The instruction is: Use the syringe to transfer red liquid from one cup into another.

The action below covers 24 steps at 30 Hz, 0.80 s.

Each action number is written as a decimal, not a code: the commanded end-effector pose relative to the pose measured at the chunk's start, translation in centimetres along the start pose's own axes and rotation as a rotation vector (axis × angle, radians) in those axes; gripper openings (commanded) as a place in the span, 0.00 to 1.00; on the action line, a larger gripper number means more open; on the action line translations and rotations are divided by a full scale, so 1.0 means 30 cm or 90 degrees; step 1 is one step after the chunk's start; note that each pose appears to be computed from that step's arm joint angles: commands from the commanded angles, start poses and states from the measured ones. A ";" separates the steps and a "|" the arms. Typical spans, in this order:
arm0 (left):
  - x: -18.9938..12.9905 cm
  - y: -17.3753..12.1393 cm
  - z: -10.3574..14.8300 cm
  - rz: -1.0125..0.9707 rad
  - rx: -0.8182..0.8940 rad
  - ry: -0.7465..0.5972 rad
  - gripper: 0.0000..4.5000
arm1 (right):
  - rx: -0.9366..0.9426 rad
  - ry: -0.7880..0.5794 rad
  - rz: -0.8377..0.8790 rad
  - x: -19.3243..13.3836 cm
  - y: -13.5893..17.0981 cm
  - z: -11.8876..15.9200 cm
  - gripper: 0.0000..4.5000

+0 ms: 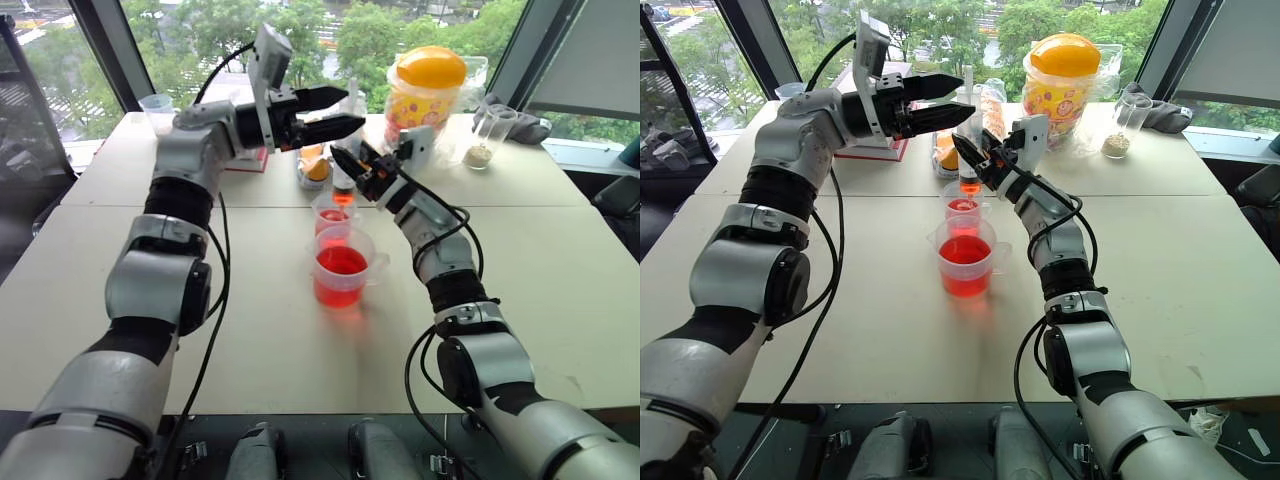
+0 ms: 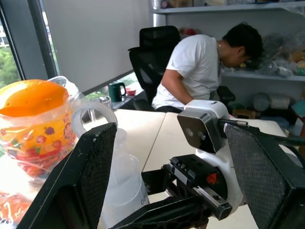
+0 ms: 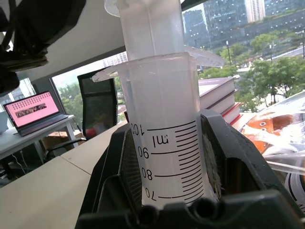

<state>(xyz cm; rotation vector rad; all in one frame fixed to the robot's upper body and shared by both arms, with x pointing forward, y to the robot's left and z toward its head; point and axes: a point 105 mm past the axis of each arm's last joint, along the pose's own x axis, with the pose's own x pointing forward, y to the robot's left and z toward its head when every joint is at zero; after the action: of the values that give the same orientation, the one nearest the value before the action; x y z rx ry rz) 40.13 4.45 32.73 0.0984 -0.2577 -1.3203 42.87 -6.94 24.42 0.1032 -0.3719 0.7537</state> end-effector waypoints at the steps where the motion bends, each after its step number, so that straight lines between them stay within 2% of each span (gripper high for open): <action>1: 0.013 0.013 0.067 0.007 0.040 -0.016 0.82 | -0.032 -0.047 0.023 0.017 0.027 0.071 0.31; 10: 0.038 0.024 0.058 0.017 0.026 -0.019 0.82 | -0.042 -0.043 0.038 0.018 0.040 0.070 0.31; 13: 0.047 0.022 0.052 0.015 0.012 -0.021 0.63 | -0.043 -0.040 0.040 0.020 0.043 0.067 0.31; 18: 0.051 0.023 0.040 0.018 0.003 -0.022 0.04 | -0.046 -0.039 0.046 0.021 0.048 0.067 0.31; 19: 0.051 0.024 0.038 0.019 0.002 -0.021 0.01 | -0.047 -0.039 0.047 0.022 0.049 0.068 0.31; 24: 0.043 0.027 0.015 0.022 0.006 -0.005 0.01 | -0.056 -0.047 0.053 0.025 0.053 0.089 0.31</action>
<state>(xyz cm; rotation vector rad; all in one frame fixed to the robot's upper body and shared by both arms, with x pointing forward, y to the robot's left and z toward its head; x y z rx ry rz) 41.68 4.32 32.57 0.0576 -0.2409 -1.2471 42.47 -6.60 23.95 0.0661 -0.3686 0.7878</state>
